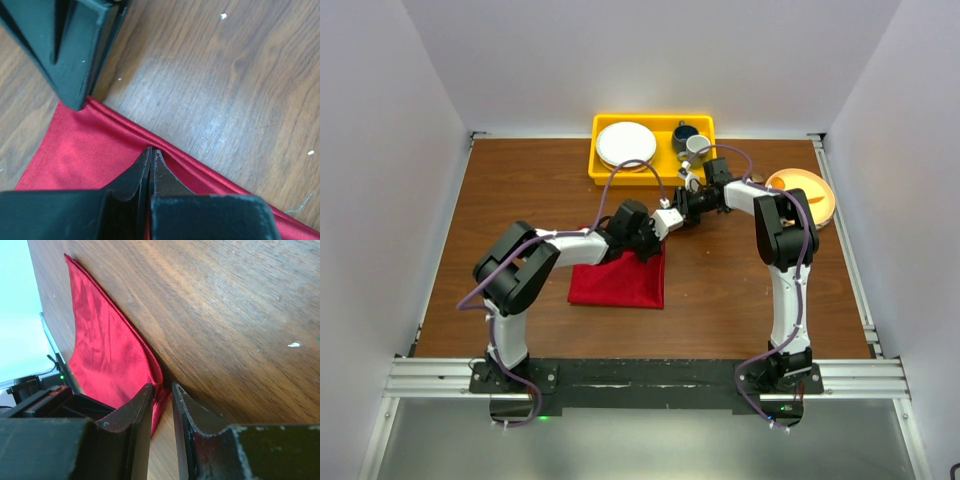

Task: Fold the napkin into a case and place the utensils inside
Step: Smooth out the lower triangle-folded napkin at the center of the board.

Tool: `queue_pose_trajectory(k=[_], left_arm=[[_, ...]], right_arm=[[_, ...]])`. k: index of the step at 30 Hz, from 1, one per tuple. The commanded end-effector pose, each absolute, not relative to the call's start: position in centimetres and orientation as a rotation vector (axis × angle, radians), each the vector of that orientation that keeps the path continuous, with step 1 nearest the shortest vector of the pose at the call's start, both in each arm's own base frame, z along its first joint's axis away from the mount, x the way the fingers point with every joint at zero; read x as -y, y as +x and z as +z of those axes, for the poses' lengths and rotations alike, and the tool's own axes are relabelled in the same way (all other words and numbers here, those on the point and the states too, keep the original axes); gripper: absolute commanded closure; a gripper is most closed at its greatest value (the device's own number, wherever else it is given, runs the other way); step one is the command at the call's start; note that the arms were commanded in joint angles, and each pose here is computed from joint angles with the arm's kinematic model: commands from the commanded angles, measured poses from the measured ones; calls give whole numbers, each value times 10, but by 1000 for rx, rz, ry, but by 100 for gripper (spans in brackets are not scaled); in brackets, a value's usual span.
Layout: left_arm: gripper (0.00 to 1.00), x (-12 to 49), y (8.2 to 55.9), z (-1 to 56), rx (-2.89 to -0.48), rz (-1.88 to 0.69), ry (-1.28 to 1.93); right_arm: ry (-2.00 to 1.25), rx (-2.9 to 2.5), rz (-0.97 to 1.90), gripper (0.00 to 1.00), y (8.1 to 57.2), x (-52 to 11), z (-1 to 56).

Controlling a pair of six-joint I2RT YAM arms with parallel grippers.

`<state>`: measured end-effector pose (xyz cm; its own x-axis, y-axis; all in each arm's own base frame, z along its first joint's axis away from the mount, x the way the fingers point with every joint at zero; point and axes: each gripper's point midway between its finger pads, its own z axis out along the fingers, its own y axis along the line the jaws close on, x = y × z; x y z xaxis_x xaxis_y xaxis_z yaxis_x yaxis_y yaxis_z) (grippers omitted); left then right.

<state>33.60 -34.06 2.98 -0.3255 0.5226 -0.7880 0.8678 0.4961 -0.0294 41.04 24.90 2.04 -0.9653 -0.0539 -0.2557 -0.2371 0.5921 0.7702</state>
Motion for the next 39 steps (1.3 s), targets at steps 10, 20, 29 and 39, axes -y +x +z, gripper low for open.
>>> queue_pose_trajectory(k=[10, 20, 29, 39], left_arm=[[100, 337, 337, 6, -2027, -513, 1194], [100, 335, 333, 3, -2026, -517, 1212], [100, 334, 332, 1, -2036, -522, 1205], [100, 332, 330, -1, -2044, -523, 1198]], right_arm=[[-246, -2692, 1175, 60, 411, -238, -9], [-444, -2646, 1175, 78, 409, -251, 7], [-602, -2545, 1235, 100, 392, -260, 35], [-674, -2590, 1259, 100, 361, -264, 27]])
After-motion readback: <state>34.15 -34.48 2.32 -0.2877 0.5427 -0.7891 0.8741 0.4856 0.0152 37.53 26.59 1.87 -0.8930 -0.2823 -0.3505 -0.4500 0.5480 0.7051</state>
